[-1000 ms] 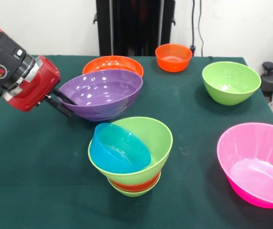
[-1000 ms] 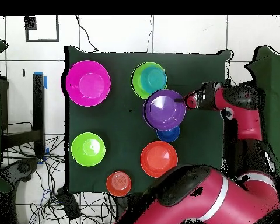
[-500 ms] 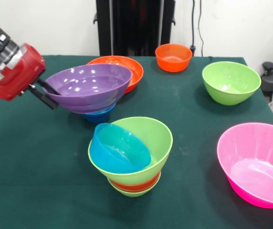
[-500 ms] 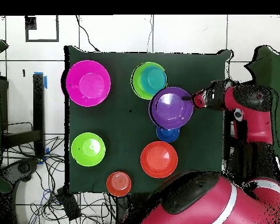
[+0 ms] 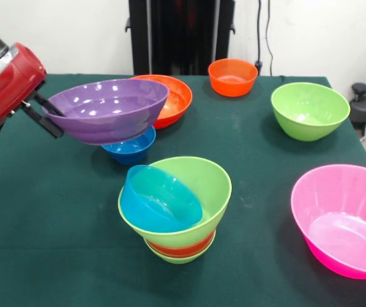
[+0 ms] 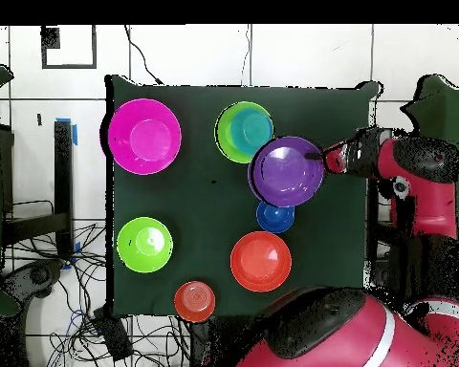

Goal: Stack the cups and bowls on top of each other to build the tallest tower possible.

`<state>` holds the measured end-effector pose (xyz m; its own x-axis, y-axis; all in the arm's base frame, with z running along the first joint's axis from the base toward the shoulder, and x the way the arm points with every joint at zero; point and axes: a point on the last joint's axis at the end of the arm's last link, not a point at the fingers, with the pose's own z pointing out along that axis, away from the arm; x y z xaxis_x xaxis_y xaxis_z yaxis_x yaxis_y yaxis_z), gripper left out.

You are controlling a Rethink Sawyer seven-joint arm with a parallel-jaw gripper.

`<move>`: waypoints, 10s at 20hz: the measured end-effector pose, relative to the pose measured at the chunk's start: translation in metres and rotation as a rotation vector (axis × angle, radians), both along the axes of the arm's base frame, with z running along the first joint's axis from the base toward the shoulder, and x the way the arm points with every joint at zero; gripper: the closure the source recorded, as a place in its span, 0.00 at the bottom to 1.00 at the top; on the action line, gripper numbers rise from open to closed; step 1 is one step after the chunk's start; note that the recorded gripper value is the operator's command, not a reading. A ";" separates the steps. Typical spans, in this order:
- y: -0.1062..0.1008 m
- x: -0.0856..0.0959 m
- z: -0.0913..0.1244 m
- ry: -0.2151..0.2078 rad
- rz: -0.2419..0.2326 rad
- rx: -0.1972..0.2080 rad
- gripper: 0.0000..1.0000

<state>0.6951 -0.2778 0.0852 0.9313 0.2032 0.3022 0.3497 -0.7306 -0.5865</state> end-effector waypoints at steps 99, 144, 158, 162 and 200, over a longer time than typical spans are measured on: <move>0.000 0.099 0.030 -0.027 -0.273 -0.047 1.00; 0.039 0.151 0.013 -0.119 -0.174 -0.085 1.00; 0.037 0.155 0.022 -0.136 -0.180 -0.083 1.00; 0.038 0.158 0.029 -0.145 -0.178 -0.086 1.00; 0.146 0.215 0.139 -0.143 -0.221 0.015 1.00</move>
<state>0.9101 -0.1320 0.2240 0.9003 -0.0061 0.4352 0.2625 -0.7900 -0.5541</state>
